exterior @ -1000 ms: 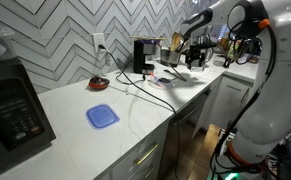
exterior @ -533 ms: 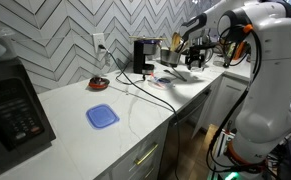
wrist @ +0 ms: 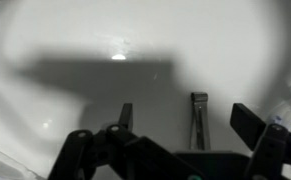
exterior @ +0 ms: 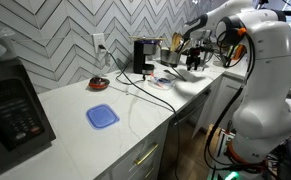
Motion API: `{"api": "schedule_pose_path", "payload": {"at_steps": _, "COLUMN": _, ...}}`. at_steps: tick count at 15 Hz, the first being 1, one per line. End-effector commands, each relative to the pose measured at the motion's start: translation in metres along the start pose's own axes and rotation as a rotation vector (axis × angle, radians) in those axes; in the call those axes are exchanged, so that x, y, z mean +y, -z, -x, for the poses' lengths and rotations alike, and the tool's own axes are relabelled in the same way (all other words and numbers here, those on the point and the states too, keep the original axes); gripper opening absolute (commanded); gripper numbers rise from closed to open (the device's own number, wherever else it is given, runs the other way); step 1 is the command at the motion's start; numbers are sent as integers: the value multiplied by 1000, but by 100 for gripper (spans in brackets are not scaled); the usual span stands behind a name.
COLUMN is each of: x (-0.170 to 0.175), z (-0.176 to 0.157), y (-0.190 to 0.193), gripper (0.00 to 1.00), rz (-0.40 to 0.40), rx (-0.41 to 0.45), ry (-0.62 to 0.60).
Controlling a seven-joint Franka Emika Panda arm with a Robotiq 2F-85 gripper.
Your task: Put the tong on the blue lid on top of the coffee marker
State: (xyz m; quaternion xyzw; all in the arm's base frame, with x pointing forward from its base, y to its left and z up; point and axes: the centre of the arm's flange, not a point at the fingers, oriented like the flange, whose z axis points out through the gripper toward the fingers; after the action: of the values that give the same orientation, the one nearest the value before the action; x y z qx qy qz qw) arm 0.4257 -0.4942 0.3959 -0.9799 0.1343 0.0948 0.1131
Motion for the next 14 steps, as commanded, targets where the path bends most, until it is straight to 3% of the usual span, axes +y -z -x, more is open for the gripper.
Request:
{"api": "schedule_pose_path", "payload": {"at_steps": 1, "x": 8, "z": -15, "y": 0, "gripper": 100, "rz": -154, "rx": -29, "ry": 128}}
{"api": "schedule_pose_path", "payload": {"at_steps": 2, "x": 8, "z": -16, "y": 0, "gripper": 100, "rz": -180, "rx": -36, "ry": 149}}
{"api": "schedule_pose_path", "payload": {"at_steps": 3, "x": 8, "z": -16, "y": 0, "gripper": 100, "rz": -174, "rx": -52, "ry": 178}}
{"api": "schedule_pose_path", "payload": {"at_steps": 4, "x": -6, "z": -6, "y": -6, "gripper": 100, "rz": -131, "rx": -40, "ry": 127}}
{"api": "schedule_pose_path", "payload": {"at_steps": 7, "x": -4, "z": -9, "y": -4, "gripper": 100, "rz": -144, "rx": -49, "ry": 161}}
{"api": "schedule_pose_path", "payload": {"at_steps": 11, "x": -14, "z": -29, "y": -13, "gripper": 100, "rz": -271, "rx": 141, "ry": 156}}
{"api": "schedule_pose_path", "payload": {"at_steps": 14, "x": -14, "z": -44, "y": -16, "gripper": 100, "rz": -300, "rx": 255, "ry": 146}}
